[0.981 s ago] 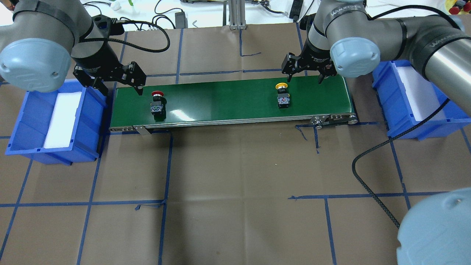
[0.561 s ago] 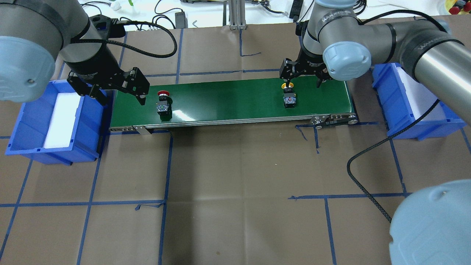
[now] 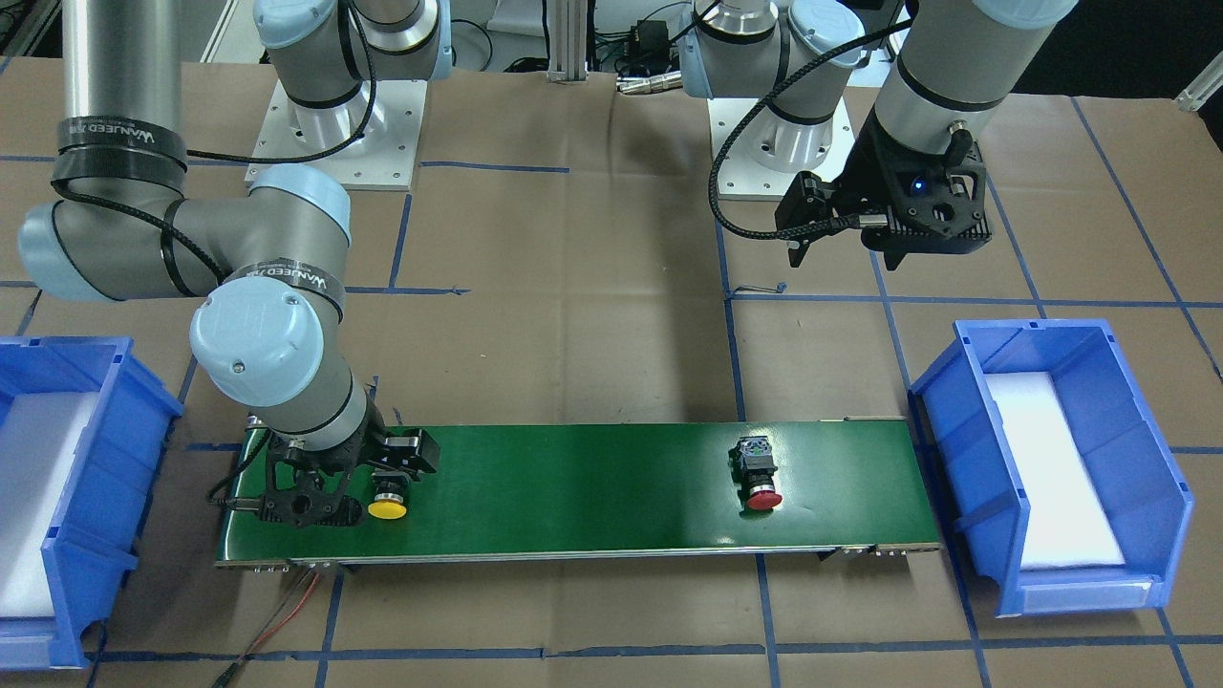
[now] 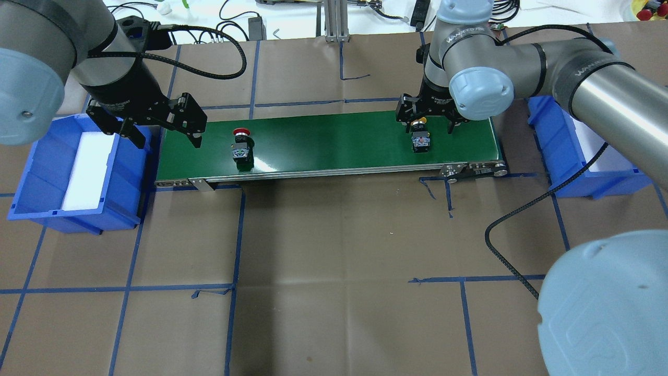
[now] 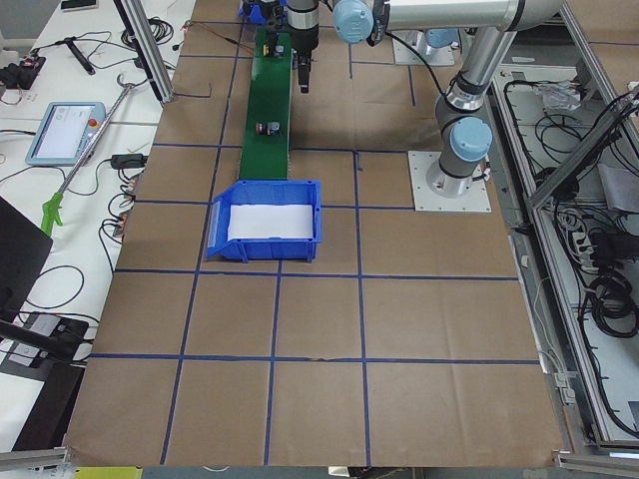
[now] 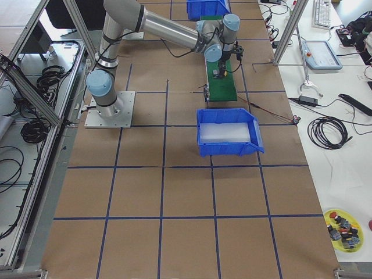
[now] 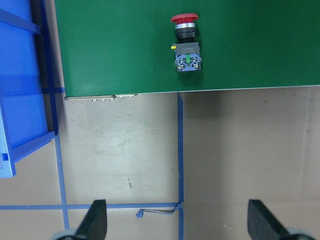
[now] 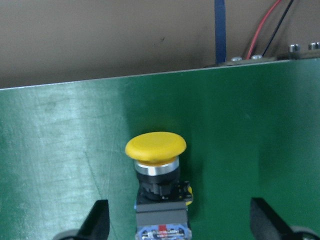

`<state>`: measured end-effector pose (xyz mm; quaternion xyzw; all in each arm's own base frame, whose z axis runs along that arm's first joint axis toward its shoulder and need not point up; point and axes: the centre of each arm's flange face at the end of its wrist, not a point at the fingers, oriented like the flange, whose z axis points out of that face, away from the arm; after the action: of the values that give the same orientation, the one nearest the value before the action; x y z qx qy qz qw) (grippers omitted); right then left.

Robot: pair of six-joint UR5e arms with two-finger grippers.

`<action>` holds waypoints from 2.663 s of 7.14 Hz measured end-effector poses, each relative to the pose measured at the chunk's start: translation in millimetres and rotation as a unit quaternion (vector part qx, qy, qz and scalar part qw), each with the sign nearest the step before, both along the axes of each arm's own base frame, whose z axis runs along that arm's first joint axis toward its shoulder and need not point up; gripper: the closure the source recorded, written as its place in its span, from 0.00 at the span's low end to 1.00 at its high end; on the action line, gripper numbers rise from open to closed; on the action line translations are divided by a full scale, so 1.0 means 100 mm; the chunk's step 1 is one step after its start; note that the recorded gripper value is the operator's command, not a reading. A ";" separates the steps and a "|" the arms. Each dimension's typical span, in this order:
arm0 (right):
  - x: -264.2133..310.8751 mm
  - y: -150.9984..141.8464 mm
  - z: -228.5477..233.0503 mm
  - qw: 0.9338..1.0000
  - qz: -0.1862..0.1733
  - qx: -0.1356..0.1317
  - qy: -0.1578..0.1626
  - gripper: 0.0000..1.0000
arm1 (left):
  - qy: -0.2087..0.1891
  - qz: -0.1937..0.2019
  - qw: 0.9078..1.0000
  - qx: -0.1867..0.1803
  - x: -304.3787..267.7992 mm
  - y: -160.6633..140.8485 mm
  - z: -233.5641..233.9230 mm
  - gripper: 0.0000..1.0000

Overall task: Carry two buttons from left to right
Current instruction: 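Grasp the yellow button on the belt with the right gripper and lift, then carry the yellow button into the empty bin and release it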

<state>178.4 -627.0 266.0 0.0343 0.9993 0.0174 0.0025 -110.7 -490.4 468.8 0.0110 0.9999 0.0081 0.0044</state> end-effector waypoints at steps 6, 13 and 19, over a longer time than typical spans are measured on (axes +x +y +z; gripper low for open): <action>-0.25 -0.08 -0.13 1.000 0.011 0.015 -0.001 0.97 | -0.001 0.004 1.000 -0.004 -0.01 -0.04 0.01 0.00; -2.98 0.29 1.85 1.000 -0.011 -0.028 -0.001 0.95 | -0.001 0.003 1.000 -0.006 -0.01 -0.04 0.02 0.00; -4.05 0.09 0.48 0.999 0.029 -0.023 -0.005 0.95 | 0.000 0.003 1.000 -0.007 -0.01 -0.04 0.02 0.00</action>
<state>-226.6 -618.1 313.7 0.0053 0.9999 -0.0049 0.0074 -112.0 -493.9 470.9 0.0080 1.0000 0.0014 0.0048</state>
